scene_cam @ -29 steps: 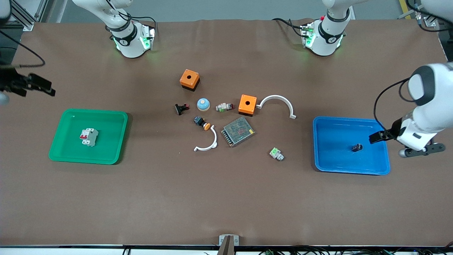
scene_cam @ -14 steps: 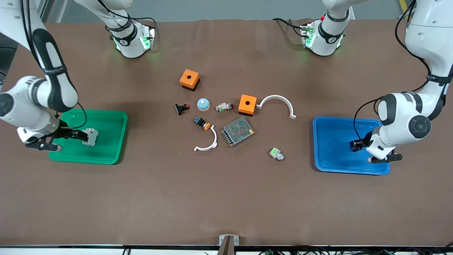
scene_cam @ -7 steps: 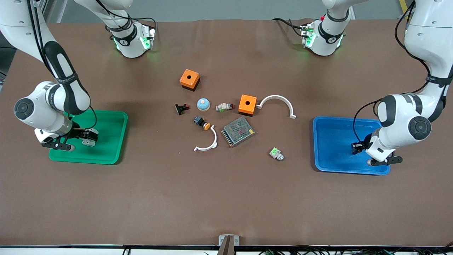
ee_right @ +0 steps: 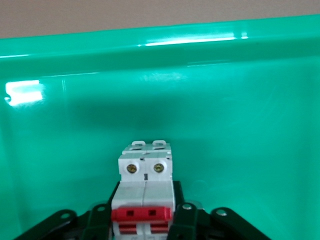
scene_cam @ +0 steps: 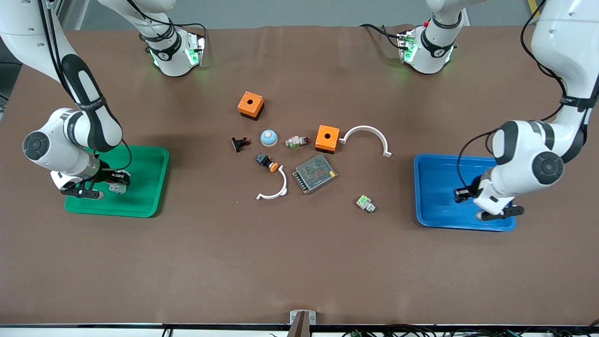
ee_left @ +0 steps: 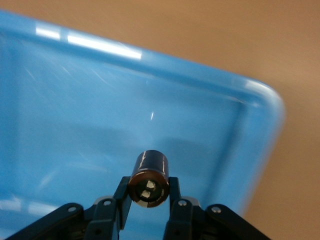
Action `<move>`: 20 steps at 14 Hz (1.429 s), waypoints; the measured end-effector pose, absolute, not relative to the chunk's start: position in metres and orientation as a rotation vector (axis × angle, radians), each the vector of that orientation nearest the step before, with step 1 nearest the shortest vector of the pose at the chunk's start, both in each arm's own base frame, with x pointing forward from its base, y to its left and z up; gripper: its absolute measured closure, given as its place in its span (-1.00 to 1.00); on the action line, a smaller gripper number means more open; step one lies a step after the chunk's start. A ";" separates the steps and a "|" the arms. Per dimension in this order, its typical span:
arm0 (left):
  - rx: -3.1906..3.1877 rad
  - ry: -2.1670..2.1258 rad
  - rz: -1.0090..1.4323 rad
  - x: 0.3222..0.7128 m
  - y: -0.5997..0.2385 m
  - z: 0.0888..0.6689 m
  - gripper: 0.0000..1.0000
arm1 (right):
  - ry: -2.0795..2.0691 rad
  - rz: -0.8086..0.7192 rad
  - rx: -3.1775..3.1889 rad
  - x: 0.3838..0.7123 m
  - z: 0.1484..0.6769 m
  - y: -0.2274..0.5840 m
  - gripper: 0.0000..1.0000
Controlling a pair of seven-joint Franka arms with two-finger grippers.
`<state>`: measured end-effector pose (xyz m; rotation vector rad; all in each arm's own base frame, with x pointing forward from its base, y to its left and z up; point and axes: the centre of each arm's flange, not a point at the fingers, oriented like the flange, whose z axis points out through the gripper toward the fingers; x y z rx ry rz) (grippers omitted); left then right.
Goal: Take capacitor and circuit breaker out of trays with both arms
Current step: 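Carry the breaker and capacitor with both grippers toward the table middle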
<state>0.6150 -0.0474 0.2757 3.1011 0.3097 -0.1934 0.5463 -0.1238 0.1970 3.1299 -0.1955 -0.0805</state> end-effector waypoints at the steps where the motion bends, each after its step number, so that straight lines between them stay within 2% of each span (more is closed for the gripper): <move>1: 3.099 0.347 -0.226 0.608 -0.077 0.288 0.32 | -0.186 -0.113 3.134 0.551 0.203 -0.121 0.21; 3: 3.096 0.427 -0.277 0.591 -0.130 0.304 0.32 | -0.160 -0.199 3.146 0.568 0.234 -0.114 0.21; 5: 3.090 0.496 -0.318 0.575 -0.169 0.302 0.32 | -0.095 -0.245 3.158 0.589 0.286 -0.089 0.21; 7: 3.089 0.577 -0.360 0.557 -0.200 0.292 0.32 | -0.056 -0.264 3.172 0.600 0.327 -0.042 0.21; 9: 3.097 0.625 -0.399 0.541 -0.225 0.280 0.32 | -0.075 -0.261 3.183 0.601 0.339 0.028 0.21; 12: 3.087 0.671 -0.401 0.522 -0.248 0.261 0.32 | -0.134 -0.192 3.175 0.592 0.328 0.144 0.21; 15: 3.056 0.737 -0.387 0.507 -0.280 0.246 0.32 | -0.145 -0.129 3.163 0.570 0.286 0.240 0.21; 20: 3.016 0.781 -0.384 0.490 -0.318 0.223 0.32 | -0.082 -0.085 3.152 0.546 0.223 0.305 0.21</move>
